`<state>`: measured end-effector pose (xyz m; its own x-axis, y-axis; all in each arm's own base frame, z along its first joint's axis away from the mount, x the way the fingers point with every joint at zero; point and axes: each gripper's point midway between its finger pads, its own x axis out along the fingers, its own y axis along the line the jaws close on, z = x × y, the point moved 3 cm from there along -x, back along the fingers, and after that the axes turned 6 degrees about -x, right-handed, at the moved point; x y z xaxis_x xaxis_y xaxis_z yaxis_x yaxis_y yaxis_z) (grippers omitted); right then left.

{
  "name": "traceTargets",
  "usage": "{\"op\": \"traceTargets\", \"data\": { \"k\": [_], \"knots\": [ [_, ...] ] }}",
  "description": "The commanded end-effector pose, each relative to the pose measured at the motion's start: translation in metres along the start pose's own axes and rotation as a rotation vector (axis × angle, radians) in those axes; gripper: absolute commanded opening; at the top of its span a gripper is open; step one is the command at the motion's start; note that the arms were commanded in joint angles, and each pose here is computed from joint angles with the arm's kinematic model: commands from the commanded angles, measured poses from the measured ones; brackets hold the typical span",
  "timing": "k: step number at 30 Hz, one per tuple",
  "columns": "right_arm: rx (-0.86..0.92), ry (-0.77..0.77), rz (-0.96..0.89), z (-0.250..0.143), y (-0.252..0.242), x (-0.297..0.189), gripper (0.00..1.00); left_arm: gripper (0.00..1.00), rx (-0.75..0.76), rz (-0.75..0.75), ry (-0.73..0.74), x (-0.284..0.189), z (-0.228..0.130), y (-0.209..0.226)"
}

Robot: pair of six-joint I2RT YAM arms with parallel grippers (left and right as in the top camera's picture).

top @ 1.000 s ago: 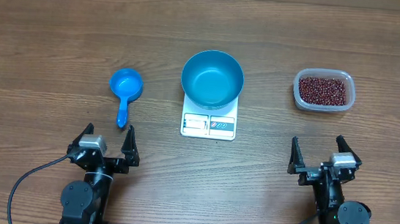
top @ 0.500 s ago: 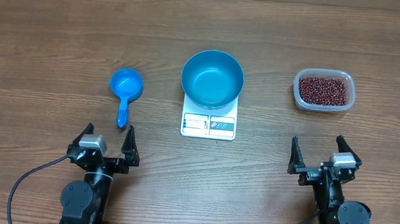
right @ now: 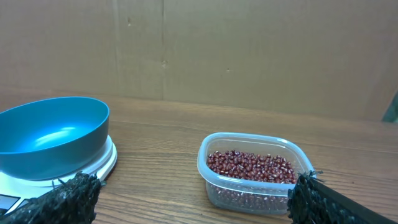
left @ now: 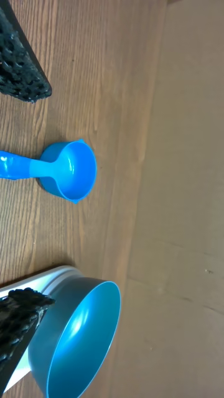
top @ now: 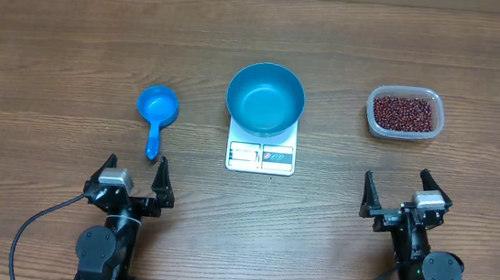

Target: Scoop item into bowl and weigh 150g on scale

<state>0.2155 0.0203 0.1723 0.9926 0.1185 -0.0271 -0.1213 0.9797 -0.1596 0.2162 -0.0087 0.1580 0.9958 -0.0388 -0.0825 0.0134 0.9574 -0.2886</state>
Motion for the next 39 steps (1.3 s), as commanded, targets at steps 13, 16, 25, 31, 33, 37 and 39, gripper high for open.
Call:
{"op": "traceTargets", "data": {
  "k": [13, 16, 25, 31, 33, 37, 39],
  "knots": [
    [-0.002, -0.006, 0.002, -0.001, 0.001, 0.0, 1.0, 1.0, 0.15, 0.017, 0.035, -0.016, 0.03, -0.007],
    [-0.002, -0.006, 0.002, -0.001, 0.001, 0.0, 1.0, 1.0, 0.193, 0.017, 0.04, -0.021, 0.053, -0.014],
    [-0.002, -0.006, 0.002, -0.001, 0.001, 0.0, 1.0, 1.0, 0.251, -0.027, 0.191, -0.004, 0.115, -0.043],
    [-0.002, -0.006, 0.002, -0.001, 0.001, 0.0, 1.0, 1.0, 0.326, -0.031, 0.455, 0.028, 0.154, -0.058],
    [-0.002, -0.006, 0.002, -0.001, 0.001, 0.0, 1.0, 1.0, 0.354, -0.043, 0.545, 0.039, 0.161, -0.062],
    [-0.002, -0.006, 0.002, -0.001, 0.001, 0.0, 1.0, 1.0, 0.362, -0.048, 0.749, 0.066, 0.165, -0.056],
    [-0.002, -0.006, 0.002, -0.001, 0.001, 0.0, 1.0, 1.0, 0.333, -0.03, 0.837, 0.076, 0.163, -0.045]
  ]
}}
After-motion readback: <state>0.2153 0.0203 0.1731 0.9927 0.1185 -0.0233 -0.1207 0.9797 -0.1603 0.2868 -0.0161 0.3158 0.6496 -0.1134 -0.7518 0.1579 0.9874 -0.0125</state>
